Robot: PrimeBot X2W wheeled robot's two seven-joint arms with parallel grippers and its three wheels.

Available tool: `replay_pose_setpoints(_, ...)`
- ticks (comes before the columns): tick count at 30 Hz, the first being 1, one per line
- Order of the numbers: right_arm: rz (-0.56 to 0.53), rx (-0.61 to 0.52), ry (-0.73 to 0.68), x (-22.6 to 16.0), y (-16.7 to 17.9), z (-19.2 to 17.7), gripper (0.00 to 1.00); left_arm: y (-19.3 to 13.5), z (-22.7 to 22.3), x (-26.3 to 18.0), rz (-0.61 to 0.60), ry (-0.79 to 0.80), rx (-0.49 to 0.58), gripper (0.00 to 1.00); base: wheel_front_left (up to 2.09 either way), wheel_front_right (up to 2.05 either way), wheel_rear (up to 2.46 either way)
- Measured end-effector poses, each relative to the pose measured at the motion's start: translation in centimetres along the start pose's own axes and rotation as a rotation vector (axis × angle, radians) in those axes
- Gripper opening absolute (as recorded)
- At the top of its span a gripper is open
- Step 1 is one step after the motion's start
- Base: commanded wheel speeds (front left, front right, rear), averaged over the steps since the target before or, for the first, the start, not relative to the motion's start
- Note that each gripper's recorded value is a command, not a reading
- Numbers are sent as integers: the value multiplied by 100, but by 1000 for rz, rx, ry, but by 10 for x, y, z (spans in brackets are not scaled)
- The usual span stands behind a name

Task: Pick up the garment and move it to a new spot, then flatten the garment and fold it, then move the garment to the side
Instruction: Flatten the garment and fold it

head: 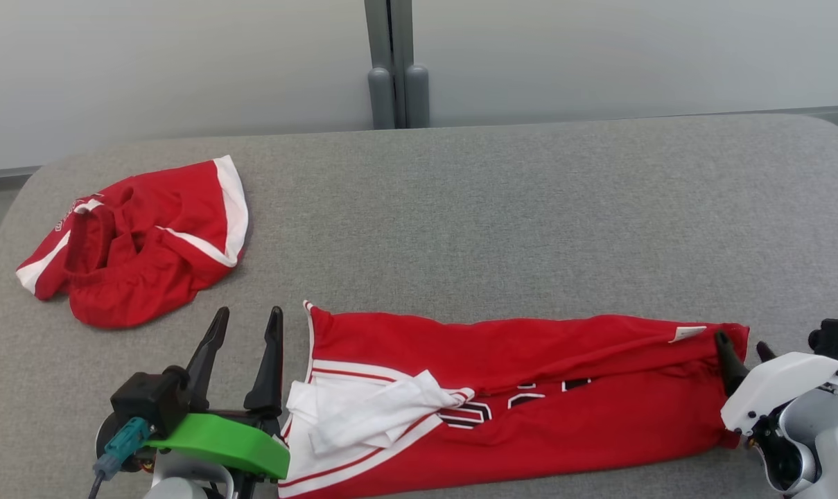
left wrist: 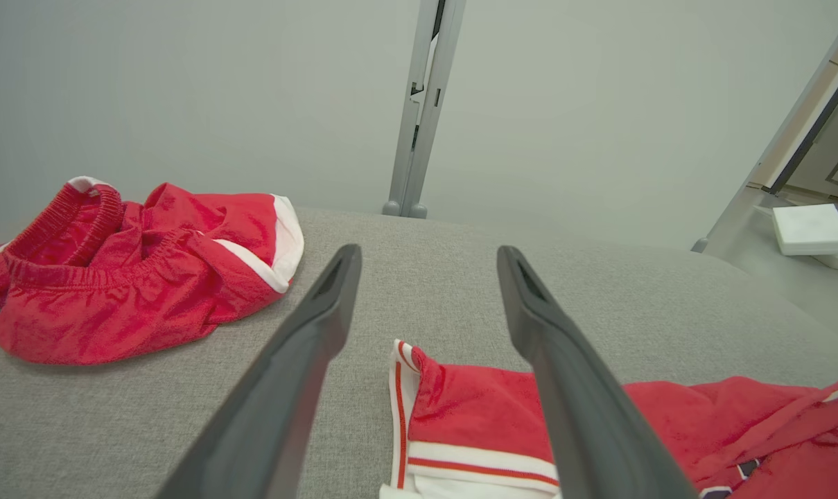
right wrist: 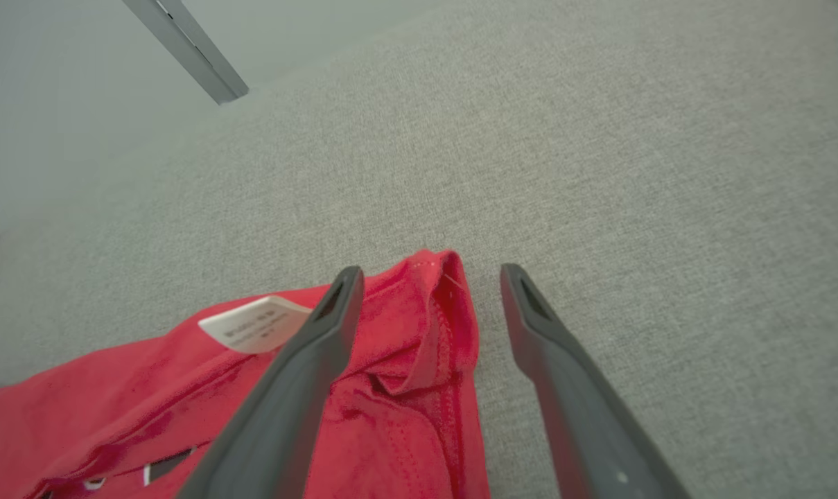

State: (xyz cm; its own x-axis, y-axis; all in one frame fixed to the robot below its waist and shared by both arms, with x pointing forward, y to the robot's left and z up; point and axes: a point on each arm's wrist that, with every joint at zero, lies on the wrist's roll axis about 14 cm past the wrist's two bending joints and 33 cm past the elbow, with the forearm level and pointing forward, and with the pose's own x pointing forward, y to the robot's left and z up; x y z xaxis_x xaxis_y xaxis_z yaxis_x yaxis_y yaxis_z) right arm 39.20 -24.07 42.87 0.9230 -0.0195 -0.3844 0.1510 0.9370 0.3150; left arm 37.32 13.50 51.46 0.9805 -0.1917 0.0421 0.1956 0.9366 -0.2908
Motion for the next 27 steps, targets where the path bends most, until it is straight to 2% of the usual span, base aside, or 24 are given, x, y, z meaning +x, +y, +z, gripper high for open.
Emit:
replay_pose_setpoints(6, -10, 21, 166, 5, 3, -42, 100, 10, -5, -2, 29, 15, 4, 100, 0, 0, 0)
replay_pose_setpoints(17, -38, 88, 228, 6, -2, -65, 100, 15, -16, -3, 41, 45, 4, 100, 0, 0, 0)
replay_pose_setpoints(18, -32, 90, 235, 7, 1, -67, 96, 15, -16, -3, 38, 46, 5, 100, 0, 0, 0)
replay_pose_setpoints(19, -26, 95, 239, 8, 3, -68, 48, 15, -16, -3, 37, 47, 6, 100, 0, 0, 0)
replay_pose_setpoints(20, -18, 107, 242, 9, 6, -68, 35, 15, -16, -2, 36, 45, 6, 100, 0, 0, 0)
replay_pose_setpoints(21, -10, 110, 245, 10, 9, -69, 0, 15, -15, -2, 36, 43, 7, 100, 0, 0, 0)
replay_pose_setpoints(27, 21, 118, 187, 13, 17, -58, 0, 17, -14, -2, 42, 42, 10, 100, 0, 0, 0)
